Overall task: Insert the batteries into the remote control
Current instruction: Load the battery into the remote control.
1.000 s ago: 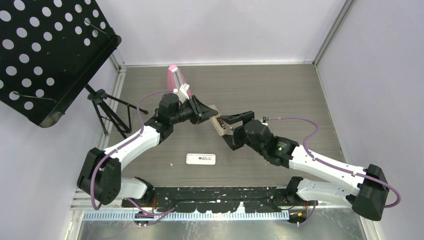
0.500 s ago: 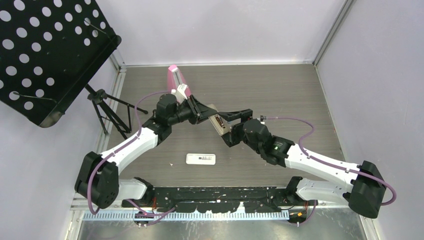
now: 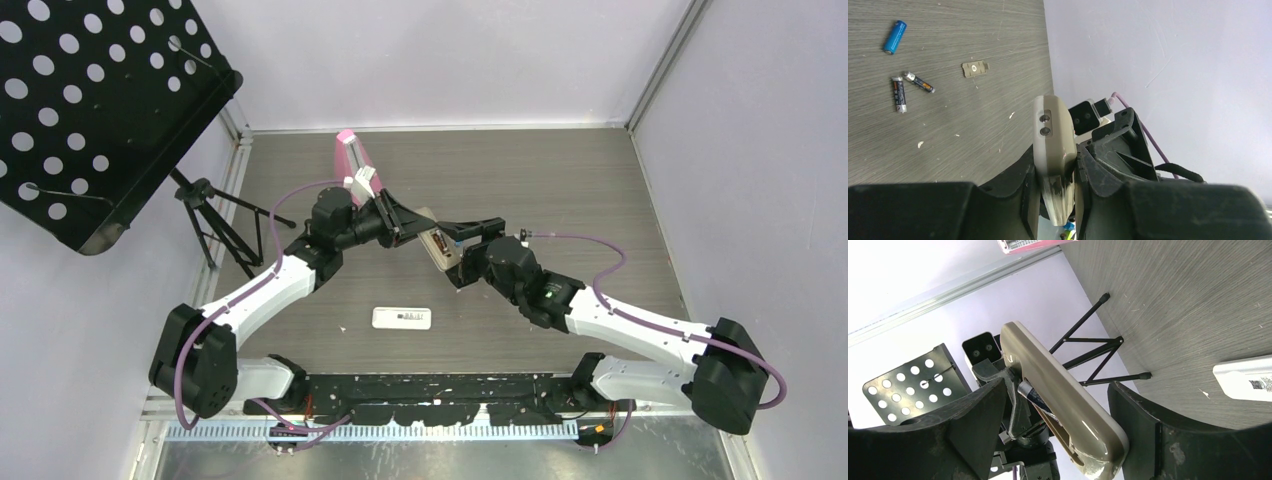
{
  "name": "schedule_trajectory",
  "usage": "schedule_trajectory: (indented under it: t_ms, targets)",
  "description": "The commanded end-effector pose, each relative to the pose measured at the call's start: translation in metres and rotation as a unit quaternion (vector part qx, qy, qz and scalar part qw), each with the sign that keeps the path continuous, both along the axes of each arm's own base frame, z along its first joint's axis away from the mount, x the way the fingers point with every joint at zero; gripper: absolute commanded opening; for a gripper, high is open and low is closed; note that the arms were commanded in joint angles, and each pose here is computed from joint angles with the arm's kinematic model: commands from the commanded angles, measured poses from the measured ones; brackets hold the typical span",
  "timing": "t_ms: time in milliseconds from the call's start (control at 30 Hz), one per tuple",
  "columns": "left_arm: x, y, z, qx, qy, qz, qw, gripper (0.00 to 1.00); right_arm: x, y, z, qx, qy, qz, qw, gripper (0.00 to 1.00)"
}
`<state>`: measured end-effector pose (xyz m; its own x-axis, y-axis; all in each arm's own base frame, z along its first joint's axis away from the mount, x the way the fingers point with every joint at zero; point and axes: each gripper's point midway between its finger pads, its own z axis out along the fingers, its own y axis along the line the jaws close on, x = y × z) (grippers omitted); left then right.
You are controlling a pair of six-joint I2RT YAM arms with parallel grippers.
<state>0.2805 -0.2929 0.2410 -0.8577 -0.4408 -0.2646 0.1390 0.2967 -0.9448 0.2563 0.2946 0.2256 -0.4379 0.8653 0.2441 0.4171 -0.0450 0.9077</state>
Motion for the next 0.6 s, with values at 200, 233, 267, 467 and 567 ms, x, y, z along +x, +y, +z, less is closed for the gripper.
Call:
schedule_trajectory:
  t_ms: [200, 233, 267, 467, 567]
  targets:
    - [-0.01, -0.004, 0.028, -0.023, -0.05, -0.03, 0.998, 0.0, 0.007, -0.001, 0.015, 0.018, -0.031, -0.005, 0.999, 0.72]
    - [-0.01, -0.004, 0.028, -0.023, -0.048, -0.03, 0.998, 0.0, 0.008, -0.001, 0.015, 0.015, -0.032, -0.005, 0.999, 0.7]
    - [-0.01, -0.004, 0.027, -0.022, -0.045, -0.03, 0.998, 0.0, 0.007, -0.002, 0.015, 0.011, -0.035, -0.005, 0.999, 0.69]
    - [-0.007, -0.004, 0.02, -0.015, -0.017, -0.023, 0.999, 0.0, 0.007, -0.009, 0.016, -0.006, -0.053, -0.011, 0.999, 0.62]
    - [-0.007, -0.004, 0.018, -0.015, -0.01, -0.023, 1.0, 0.0, 0.007, -0.013, 0.016, -0.012, -0.057, -0.014, 0.998, 0.59]
